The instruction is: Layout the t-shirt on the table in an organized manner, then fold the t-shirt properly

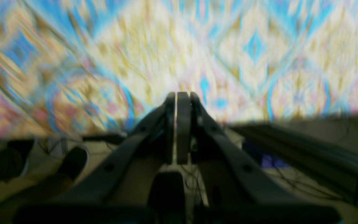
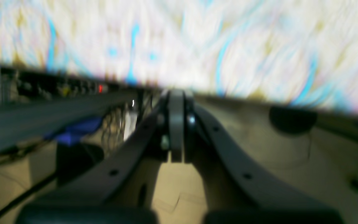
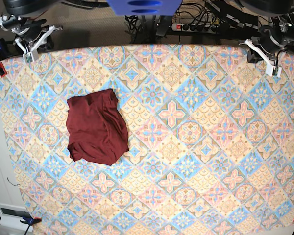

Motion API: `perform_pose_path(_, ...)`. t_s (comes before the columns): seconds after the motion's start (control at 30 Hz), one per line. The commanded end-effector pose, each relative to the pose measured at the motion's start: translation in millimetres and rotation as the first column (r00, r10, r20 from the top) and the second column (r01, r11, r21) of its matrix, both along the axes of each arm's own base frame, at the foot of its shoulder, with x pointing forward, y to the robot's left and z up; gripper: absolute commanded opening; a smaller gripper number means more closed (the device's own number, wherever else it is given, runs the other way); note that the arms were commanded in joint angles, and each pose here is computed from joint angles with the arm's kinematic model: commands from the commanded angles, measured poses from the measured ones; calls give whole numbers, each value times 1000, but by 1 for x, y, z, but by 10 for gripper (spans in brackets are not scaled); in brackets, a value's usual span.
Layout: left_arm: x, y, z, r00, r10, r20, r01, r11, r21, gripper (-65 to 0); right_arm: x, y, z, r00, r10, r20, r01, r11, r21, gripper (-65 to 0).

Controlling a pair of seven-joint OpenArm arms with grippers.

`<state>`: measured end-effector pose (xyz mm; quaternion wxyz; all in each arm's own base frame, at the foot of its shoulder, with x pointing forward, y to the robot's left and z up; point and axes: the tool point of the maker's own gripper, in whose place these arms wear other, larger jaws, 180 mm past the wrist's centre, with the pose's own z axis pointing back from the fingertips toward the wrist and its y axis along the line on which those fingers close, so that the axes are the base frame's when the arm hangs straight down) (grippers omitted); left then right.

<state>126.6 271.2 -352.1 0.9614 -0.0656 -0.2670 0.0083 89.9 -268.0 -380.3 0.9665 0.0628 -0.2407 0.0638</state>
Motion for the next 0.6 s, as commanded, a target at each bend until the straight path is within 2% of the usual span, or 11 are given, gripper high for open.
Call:
perform_pose_path(0.0,-9,-4,5,1000,-3,2,3,1000,-2,-650,1,-2,7,1000,11,21,-11,1000,-6,-650)
perform_pose_path(0.13,-40,-8,-2,997,18,-70,-19,1000,-12,-650,-20,-1,1,999,14,-38,-14,1000,0,-650)
perform_pose_path(0.27,-66,-7,-8,990,23,-141,-25,1000,-10,-650,-40,-11,-8,992,28,-123,-37,997,-72,-650)
perform_pose_path(0.4,-91,-7,-22,975,64,-212,-71,997,-28,-650,-62,-6,-26,965,108,-239,-144,980,-139,-650)
perform_pose_path(0.57,-111,-12,-45,954,77,-290,-103,992,-77,-650,-75,19,-50,944,166,-285,-193,979,-69,-650)
